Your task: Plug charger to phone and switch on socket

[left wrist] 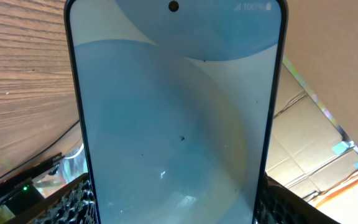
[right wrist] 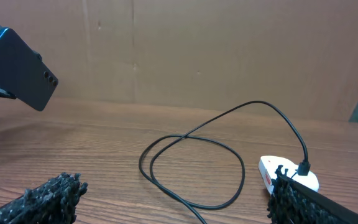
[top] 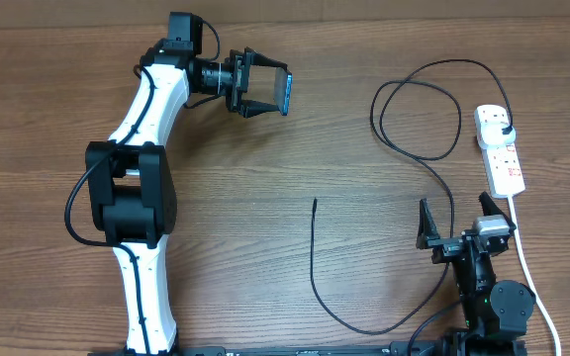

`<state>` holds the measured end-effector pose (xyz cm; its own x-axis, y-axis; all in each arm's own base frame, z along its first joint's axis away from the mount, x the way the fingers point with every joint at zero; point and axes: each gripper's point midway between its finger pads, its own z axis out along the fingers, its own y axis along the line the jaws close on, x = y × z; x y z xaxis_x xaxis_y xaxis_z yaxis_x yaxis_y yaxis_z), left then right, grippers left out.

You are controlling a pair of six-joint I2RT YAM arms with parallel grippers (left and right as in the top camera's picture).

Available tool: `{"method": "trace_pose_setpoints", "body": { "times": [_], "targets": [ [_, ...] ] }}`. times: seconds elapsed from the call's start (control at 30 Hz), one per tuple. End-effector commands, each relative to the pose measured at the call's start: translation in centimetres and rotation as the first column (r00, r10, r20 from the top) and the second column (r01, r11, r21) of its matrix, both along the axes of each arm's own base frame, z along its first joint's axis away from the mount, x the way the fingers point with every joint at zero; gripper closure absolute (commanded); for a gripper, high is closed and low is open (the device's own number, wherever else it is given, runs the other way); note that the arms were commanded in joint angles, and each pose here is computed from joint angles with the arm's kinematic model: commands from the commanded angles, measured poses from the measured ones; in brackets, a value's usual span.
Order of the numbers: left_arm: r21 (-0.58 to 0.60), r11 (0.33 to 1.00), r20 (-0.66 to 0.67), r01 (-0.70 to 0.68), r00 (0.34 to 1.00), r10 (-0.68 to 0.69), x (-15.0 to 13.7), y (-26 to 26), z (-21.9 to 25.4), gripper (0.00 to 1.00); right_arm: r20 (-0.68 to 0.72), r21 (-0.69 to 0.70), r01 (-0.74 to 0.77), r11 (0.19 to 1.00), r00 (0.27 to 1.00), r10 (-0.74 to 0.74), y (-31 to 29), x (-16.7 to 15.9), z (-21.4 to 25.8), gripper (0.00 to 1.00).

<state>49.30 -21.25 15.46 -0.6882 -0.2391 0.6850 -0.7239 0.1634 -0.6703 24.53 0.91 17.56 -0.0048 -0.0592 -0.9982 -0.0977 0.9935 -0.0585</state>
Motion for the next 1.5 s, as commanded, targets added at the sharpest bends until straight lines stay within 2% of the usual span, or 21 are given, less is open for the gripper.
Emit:
{"method": "trace_pose_setpoints", "body": {
  "times": [0.0,1.47],
  "targets": [
    [-0.051,0.998,0.04,0.038,0.999,-0.036,-0.13,-0.62,1.54,0.96,0.001,-0.002,-0.009,1.0,1.0,0.009,0.21,0.01,-0.26,0.0],
    [-0.034,0.998,0.084,0.044,0.996,-0.041,-0.01,-0.6,1.32,0.96,0.001,-0.002,-0.009,1.0,1.0,0.009,0.21,0.01,-0.25,0.0]
  ]
}}
